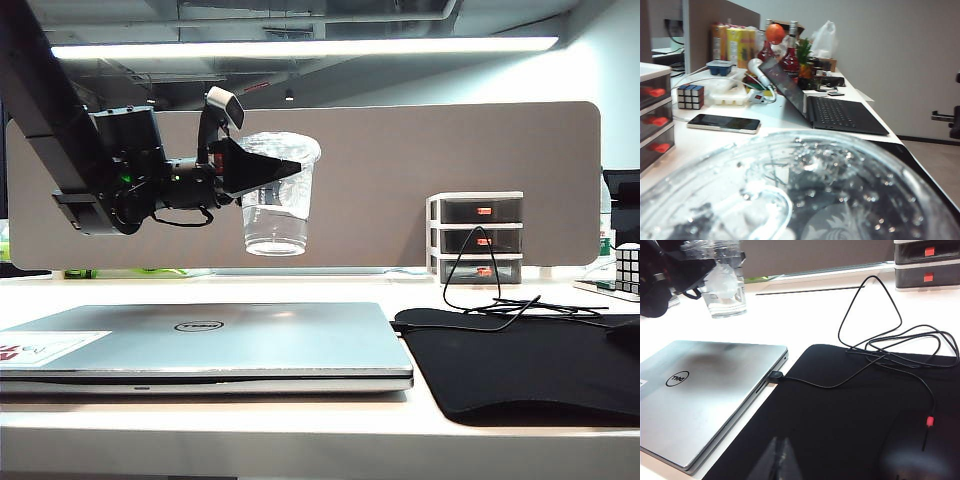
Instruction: Pick up the coffee cup and place it over the laptop.
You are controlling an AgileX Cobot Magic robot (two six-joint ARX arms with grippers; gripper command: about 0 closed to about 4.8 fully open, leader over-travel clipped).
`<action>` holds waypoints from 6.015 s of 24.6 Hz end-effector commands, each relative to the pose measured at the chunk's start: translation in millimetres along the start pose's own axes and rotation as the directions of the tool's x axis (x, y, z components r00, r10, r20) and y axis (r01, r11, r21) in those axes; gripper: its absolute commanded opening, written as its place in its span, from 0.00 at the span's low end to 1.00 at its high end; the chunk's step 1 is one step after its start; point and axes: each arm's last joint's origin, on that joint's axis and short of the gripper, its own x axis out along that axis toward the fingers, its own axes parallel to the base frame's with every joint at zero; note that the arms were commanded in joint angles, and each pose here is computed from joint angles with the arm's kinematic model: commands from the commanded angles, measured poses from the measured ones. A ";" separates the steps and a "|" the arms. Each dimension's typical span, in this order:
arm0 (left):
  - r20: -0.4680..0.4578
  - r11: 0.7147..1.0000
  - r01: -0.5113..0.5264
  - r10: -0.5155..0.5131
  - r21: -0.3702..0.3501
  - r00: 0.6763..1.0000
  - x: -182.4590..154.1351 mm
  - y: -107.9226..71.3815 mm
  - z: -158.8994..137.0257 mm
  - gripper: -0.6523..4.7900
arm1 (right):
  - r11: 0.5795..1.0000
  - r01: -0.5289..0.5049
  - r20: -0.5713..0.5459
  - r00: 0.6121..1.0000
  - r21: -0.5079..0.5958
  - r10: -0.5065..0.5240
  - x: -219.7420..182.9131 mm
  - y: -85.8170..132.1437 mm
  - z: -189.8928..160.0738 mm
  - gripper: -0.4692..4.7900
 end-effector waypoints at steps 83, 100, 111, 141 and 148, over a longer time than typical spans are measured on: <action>-0.058 0.864 -0.492 0.499 0.107 0.865 -57.0 -211.8 -80.4 1.00 | 0.995 -0.090 -0.008 0.996 -0.033 0.090 0.4 2.3 -0.8 0.08; -0.088 0.767 -0.641 0.638 -0.018 0.765 -90.1 -264.7 -80.7 1.00 | 0.995 -0.093 -0.009 0.996 -0.033 0.093 0.4 2.4 -0.8 0.08; 0.044 0.624 -0.782 0.781 -0.003 0.623 -92.5 -317.5 -53.6 0.54 | 0.998 -0.030 0.020 0.999 -0.058 0.032 0.4 0.9 1.3 0.08; 0.167 0.325 -0.945 0.931 0.031 0.325 -93.4 -346.2 -18.3 0.11 | 0.859 0.494 0.187 0.864 -0.136 -0.467 -4.2 -12.4 11.5 0.08; 0.078 0.187 -0.978 0.978 0.087 0.194 -93.5 -369.6 -24.4 0.11 | 0.870 0.473 0.184 0.876 -0.139 -0.447 -3.9 -11.8 11.3 0.08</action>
